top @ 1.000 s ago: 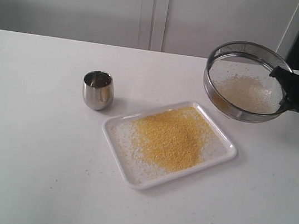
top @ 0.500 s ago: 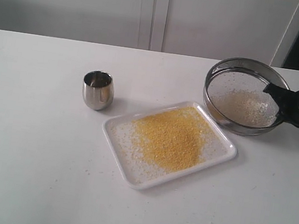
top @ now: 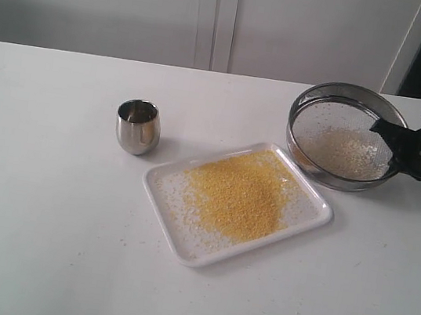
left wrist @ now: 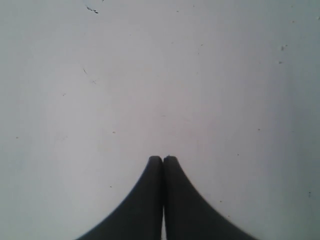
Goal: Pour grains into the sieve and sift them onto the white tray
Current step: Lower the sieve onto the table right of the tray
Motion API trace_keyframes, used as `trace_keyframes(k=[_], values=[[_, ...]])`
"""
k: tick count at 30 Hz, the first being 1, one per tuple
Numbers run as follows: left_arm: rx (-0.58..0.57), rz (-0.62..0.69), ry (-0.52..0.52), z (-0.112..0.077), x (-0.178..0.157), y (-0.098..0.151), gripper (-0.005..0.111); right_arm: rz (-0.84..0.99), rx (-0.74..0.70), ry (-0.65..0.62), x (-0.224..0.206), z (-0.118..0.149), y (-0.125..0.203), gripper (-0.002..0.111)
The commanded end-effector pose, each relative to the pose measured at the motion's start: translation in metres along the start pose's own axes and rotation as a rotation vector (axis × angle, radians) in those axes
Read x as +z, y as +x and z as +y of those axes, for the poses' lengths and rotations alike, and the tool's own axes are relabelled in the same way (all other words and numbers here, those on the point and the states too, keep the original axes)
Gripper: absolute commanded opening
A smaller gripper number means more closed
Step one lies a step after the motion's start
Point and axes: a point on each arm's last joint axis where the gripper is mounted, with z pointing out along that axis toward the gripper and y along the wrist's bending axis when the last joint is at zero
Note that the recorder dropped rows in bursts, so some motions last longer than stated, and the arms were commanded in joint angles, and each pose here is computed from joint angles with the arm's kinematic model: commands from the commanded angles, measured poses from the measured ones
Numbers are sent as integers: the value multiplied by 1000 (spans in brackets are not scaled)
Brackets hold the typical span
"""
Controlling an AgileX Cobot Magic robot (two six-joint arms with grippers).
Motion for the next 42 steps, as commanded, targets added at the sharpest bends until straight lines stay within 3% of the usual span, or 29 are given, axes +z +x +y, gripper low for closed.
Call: trace_keyframes(k=[1, 12, 27, 42], values=[[2, 3, 4, -1, 0, 2, 0, -53, 15, -6, -3, -1, -10, 0], [2, 3, 4, -1, 0, 2, 0, -49, 15, -6, -3, -1, -10, 1], [2, 3, 4, -1, 0, 2, 0, -27, 16, -4, -3, -2, -8, 52], [2, 3, 4, -1, 0, 2, 0, 12, 16, -4, -7, -1, -6, 53]])
